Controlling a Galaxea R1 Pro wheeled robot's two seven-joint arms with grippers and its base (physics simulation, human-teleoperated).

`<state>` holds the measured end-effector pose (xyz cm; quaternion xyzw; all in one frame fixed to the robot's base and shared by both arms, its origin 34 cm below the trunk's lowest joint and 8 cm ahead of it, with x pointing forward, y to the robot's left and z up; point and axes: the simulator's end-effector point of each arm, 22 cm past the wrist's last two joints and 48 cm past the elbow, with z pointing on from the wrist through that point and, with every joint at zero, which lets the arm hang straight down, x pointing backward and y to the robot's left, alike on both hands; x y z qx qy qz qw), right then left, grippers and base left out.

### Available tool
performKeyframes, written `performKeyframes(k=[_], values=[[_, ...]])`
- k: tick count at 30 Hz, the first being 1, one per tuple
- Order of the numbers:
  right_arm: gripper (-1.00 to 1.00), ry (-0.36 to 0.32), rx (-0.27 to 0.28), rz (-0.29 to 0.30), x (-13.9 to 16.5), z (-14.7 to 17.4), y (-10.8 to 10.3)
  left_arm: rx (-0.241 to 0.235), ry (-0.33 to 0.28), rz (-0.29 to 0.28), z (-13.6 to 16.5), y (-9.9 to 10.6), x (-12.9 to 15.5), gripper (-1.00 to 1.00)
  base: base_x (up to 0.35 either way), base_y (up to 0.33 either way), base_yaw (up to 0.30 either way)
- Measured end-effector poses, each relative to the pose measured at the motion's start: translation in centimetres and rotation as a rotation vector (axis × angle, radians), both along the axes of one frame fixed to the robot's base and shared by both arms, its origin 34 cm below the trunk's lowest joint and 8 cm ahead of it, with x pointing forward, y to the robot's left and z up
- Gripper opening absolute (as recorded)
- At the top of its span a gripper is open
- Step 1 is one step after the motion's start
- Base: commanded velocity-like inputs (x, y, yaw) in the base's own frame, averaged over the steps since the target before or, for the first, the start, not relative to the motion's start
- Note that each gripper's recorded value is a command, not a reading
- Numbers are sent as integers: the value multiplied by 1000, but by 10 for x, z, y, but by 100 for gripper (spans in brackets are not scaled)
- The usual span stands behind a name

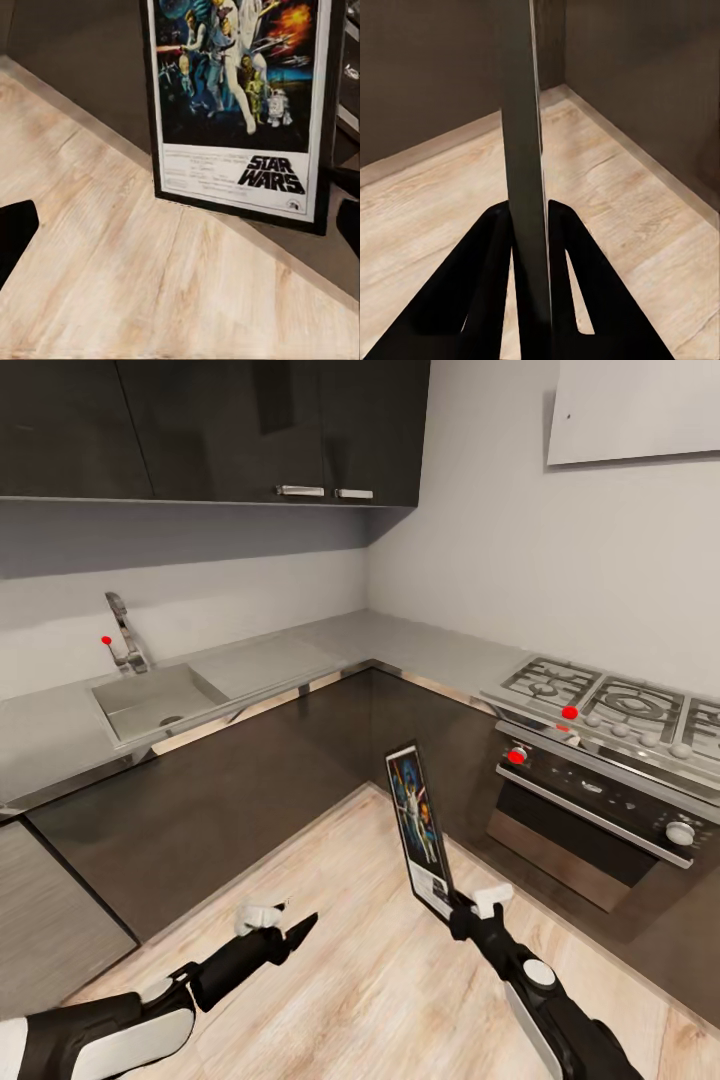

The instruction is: Pick up the poster from the kitchen countertop and hang it on one of the wall nails in the kitchen.

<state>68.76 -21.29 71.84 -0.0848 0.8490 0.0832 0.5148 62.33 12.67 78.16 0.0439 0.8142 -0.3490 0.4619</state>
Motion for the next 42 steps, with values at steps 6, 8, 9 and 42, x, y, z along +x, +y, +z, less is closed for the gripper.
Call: performKeyframes(k=[6,8,9,42], values=[[-100,-5,30,105,-6,3,5,-22,52,0,-60,61,-8,100,0,0,0],[-100,-17,35,119,-5,9,7,-36,73,-3,-82,70,-18,100,0,0,0],[-100,-29,38,125,-2,14,9,-34,84,-4,-93,71,-24,100,0,0,0],[-100,-76,70,81,1,70,-9,-28,105,5,-113,64,-51,100,0,0,-64]])
